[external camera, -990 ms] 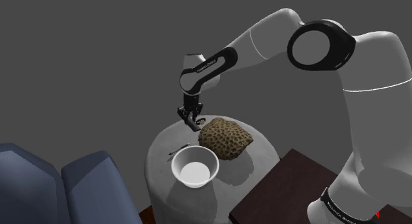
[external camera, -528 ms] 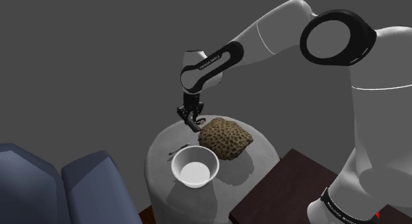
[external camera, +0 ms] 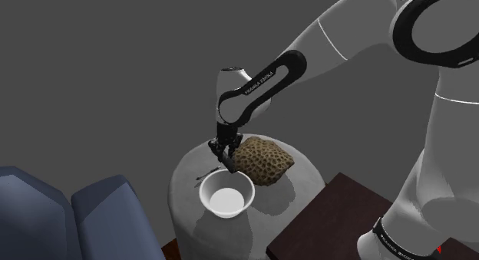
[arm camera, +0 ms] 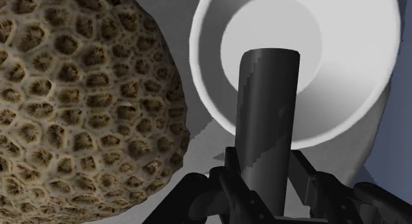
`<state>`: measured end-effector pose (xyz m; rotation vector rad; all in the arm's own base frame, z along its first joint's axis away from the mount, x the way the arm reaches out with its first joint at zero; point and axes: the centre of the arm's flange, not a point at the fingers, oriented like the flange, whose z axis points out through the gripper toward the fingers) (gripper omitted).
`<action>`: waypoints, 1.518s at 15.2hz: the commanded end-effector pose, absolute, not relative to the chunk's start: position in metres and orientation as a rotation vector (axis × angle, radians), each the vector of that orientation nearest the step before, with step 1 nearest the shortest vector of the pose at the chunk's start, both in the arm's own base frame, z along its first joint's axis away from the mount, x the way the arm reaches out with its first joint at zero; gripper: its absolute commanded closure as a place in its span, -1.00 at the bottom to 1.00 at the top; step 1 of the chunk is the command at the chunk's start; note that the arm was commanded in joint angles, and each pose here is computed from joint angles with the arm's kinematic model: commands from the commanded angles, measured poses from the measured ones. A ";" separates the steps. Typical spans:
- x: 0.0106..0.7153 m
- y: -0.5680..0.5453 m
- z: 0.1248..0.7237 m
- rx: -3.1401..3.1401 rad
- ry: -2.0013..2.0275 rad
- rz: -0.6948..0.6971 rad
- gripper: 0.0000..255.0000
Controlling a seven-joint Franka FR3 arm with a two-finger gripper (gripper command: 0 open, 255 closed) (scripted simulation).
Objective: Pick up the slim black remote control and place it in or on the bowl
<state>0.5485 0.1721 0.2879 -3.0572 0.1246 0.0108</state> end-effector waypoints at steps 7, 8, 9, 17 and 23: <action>0.450 0.224 0.286 -3.057 0.126 0.010 1.00; 0.450 0.224 0.281 -3.057 0.126 0.010 1.00; 0.450 0.224 0.276 -3.057 0.126 0.010 1.00; 0.450 0.224 0.233 -3.057 0.126 0.010 1.00; 0.450 0.224 0.226 -3.057 0.126 0.010 1.00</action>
